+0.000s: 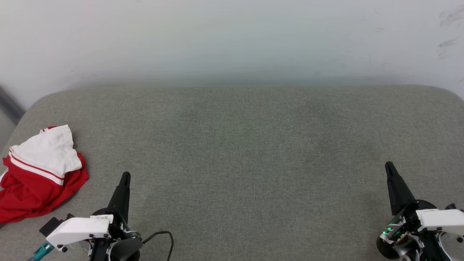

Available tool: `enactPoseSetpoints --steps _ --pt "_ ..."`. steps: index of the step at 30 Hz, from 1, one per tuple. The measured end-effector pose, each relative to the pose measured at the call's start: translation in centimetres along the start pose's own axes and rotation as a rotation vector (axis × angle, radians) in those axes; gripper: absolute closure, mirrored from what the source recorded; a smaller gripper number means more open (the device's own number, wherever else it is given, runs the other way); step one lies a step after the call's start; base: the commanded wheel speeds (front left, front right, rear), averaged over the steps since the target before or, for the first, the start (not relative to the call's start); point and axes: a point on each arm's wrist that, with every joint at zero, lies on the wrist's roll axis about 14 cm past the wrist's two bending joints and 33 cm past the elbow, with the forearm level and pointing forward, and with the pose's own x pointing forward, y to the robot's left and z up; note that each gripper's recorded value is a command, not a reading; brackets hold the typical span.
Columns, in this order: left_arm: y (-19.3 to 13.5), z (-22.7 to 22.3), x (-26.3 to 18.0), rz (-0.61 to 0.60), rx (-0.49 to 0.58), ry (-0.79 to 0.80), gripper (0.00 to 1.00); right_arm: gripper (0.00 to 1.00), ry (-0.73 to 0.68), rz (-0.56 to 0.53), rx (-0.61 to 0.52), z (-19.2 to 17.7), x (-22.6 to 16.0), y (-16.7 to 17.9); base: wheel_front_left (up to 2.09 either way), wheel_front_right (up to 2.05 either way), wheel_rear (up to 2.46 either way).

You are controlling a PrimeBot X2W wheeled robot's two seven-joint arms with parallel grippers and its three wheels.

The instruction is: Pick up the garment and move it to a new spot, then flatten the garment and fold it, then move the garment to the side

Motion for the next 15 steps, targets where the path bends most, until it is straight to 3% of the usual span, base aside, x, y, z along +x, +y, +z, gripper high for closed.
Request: enactPoseSetpoints --steps 15 --pt "0.0 0.01 0.0 0.0 0.0 0.0 1.0 1.0 0.0 0.0 -0.003 0.0 0.0 -0.01 0.0 0.0 0.0"
